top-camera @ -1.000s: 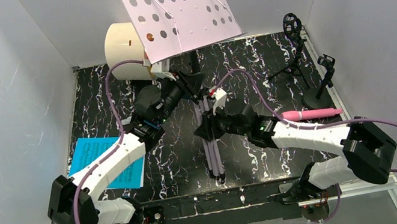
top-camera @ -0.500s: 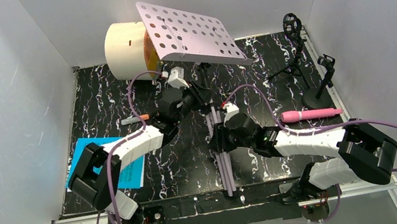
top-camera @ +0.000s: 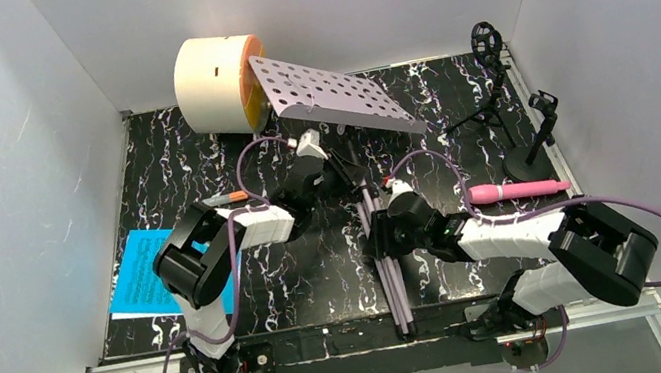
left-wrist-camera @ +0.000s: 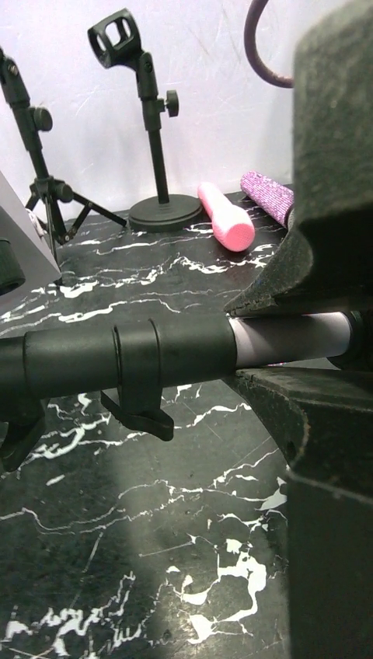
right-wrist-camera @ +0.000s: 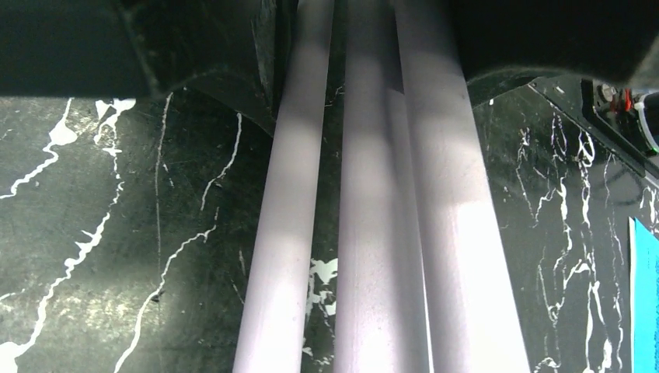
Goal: Pack up the instrument practice props
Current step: Place the music stand at the center of the board.
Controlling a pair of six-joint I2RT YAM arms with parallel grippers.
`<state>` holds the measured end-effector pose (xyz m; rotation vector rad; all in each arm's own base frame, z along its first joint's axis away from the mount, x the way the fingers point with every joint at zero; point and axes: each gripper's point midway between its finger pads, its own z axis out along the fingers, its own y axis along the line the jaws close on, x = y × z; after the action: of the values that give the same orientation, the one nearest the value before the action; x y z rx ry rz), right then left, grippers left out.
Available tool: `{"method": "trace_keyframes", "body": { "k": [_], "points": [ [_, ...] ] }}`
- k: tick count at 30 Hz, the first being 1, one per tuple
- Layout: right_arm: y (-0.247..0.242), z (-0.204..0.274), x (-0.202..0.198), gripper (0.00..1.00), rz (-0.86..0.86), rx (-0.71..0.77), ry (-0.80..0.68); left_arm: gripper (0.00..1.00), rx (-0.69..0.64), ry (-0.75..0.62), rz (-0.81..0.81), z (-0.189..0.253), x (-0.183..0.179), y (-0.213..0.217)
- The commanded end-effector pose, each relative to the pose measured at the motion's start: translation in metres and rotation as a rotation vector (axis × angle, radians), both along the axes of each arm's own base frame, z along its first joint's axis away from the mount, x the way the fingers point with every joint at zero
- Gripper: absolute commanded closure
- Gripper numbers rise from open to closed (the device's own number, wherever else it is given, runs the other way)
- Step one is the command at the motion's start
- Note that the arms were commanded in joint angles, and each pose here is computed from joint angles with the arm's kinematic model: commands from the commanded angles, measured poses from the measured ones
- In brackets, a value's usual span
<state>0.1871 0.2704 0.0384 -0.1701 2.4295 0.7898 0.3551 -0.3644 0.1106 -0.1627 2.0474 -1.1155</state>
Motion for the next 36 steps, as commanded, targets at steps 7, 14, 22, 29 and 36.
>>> {"method": "trace_keyframes", "body": {
  "k": [7, 14, 22, 29, 36],
  "points": [
    [-0.032, 0.022, 0.084, 0.99, -0.344, 0.008, -0.197, 1.0, -0.085, -0.052, -0.122, 0.005, 0.006, -0.047],
    [-0.047, 0.014, 0.085, 0.99, -0.381, -0.029, -0.19, 0.9, -0.101, -0.003, -0.102, -0.014, 0.008, -0.049],
    [-0.052, 0.006, 0.083, 0.99, -0.421, -0.057, -0.151, 0.61, -0.121, 0.039, -0.041, -0.02, 0.008, -0.038],
    [-0.057, -0.002, 0.082, 0.99, -0.439, -0.081, -0.131, 0.53, -0.132, 0.029, 0.033, -0.009, 0.01, -0.023],
    [-0.049, -0.006, 0.084, 0.99, -0.422, -0.079, -0.115, 0.43, -0.148, 0.042, 0.129, 0.002, 0.008, 0.026]
  ]
}}
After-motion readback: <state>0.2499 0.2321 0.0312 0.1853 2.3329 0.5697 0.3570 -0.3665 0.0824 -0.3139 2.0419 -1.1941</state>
